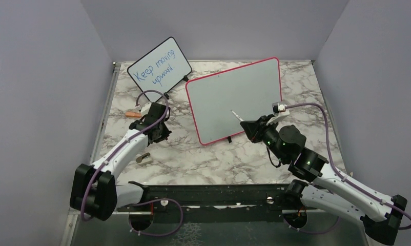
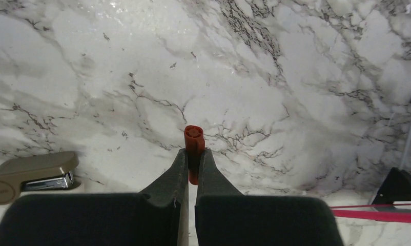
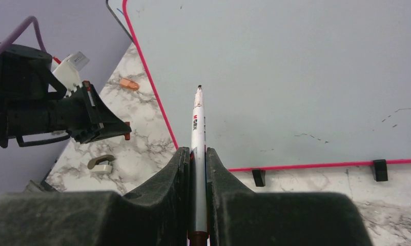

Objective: Write a sentence on the whiteboard
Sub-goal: Place the pen cap at the center of the board.

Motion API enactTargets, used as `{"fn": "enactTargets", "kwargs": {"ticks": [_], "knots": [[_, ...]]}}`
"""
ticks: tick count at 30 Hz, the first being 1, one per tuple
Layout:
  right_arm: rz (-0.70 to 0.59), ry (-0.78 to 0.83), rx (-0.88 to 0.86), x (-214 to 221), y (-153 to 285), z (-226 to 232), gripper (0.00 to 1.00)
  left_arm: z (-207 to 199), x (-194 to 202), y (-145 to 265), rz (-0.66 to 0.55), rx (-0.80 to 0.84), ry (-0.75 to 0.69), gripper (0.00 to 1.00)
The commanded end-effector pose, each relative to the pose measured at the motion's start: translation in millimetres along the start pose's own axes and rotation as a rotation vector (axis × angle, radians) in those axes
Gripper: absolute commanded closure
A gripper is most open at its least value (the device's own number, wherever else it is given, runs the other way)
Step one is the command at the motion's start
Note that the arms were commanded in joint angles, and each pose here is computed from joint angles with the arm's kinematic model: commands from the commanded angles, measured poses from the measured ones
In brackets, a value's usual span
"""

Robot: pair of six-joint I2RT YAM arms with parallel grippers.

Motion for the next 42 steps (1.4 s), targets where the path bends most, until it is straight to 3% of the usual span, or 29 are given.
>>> {"fn": "enactTargets", "kwargs": {"ticks": [1, 11, 28, 34, 35, 36, 37, 42], "knots": [[-0.032, 0.035, 0.040, -13, 5, -2, 1.00, -5, 2, -12, 0.124, 0.034, -0.148, 0.99], [-0.035, 0.061, 0.041, -13, 3, -3, 1.00, 0, -1, -55, 0.255, -0.017, -0.226, 0.93], [-0.007, 0.204, 0.098, -20, 2, -9, 0.99, 1, 0, -55, 0.233, 0.008, -0.220, 0.70], [0.016, 0.251, 0.116, -20, -3, -9, 0.99, -3, -25, -35, 0.108, 0.057, -0.221, 0.51], [0.022, 0.259, 0.120, -20, -4, -8, 0.99, -4, -29, -31, 0.087, 0.069, -0.225, 0.44], [0.027, 0.265, 0.123, -21, -4, -8, 0.99, -6, -34, -28, 0.064, 0.089, -0.232, 0.25], [0.033, 0.274, 0.128, -21, -5, -8, 0.99, -9, -39, -24, 0.037, 0.111, -0.237, 0.14], [0.050, 0.299, 0.135, -28, -9, 0, 0.99, -26, -70, 2, -0.127, 0.229, -0.237, 0.02]]}}
Point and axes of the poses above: each gripper's point midway between its finger pads, its own y axis back along the fingers, its own z axis along the line the jaws close on, x = y × z, the point moved 2 cm from there along y, back along the fingers, and after that the axes turned 13 degrees about -y, right-handed, at the moved point
